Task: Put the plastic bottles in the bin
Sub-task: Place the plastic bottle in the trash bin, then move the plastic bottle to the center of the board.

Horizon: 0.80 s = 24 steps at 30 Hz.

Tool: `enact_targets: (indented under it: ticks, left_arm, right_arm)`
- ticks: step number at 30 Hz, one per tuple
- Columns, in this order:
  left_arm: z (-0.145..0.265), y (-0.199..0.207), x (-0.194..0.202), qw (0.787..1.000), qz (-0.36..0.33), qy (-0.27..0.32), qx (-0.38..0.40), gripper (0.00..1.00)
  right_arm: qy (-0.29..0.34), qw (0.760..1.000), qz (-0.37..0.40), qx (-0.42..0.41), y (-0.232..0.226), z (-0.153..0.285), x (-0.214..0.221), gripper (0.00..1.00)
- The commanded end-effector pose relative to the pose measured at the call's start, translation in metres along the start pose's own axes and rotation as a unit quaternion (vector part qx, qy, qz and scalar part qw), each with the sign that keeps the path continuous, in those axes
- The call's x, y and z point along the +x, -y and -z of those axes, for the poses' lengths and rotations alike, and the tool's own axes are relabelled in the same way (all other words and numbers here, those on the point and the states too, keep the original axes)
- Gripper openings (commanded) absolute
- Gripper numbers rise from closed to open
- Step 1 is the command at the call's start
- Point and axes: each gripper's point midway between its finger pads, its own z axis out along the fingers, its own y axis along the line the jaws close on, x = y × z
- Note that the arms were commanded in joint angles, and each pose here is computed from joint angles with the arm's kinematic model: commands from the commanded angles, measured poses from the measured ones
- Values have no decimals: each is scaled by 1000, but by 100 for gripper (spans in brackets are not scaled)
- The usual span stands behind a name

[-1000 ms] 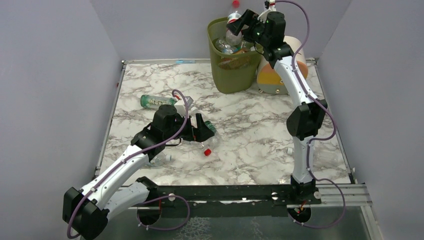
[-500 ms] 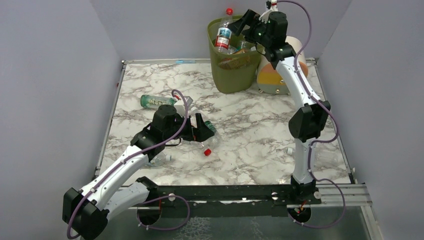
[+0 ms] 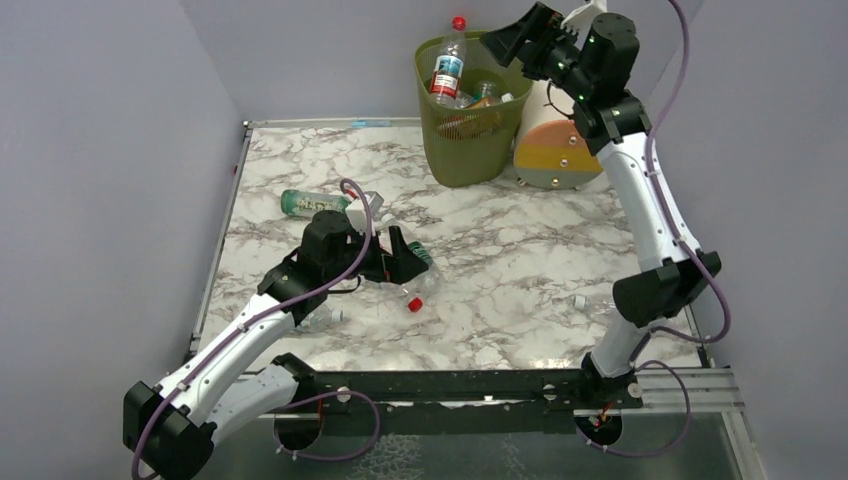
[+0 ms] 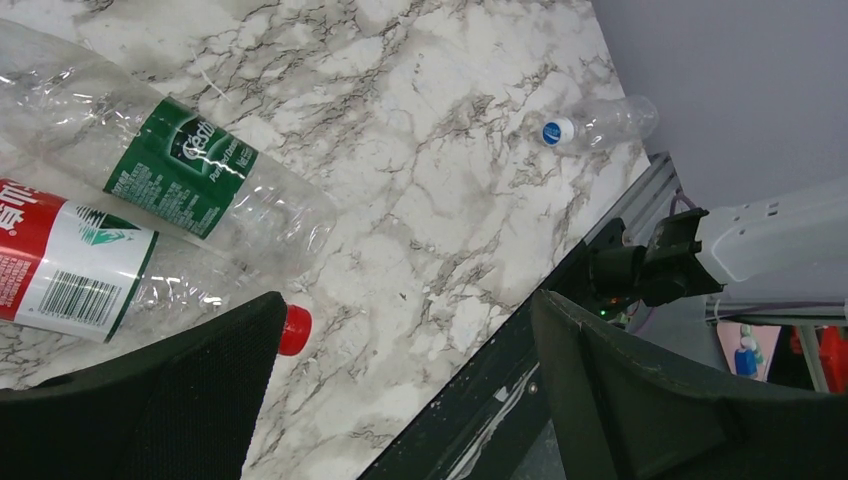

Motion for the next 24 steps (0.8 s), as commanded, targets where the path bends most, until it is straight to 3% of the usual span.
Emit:
enact_targets:
  ticks: [1, 9, 17, 24]
  left_arm:
    - [-2, 13, -8, 999, -17, 12, 34, 99]
    - [-23, 28, -7, 996, -24, -8, 83, 99]
    - [-63, 74, 17, 988, -70, -53, 130, 99]
    - [-118, 133, 54, 966, -153, -86, 192, 99]
  right_arm:
    - [-17, 999, 14, 28, -5, 42, 4, 99]
    - [-9, 998, 19, 62, -19, 124, 4, 100]
    - [-52, 984, 19, 171, 23, 163, 38, 99]
    - [-42, 992, 11, 118, -7, 171, 25, 99]
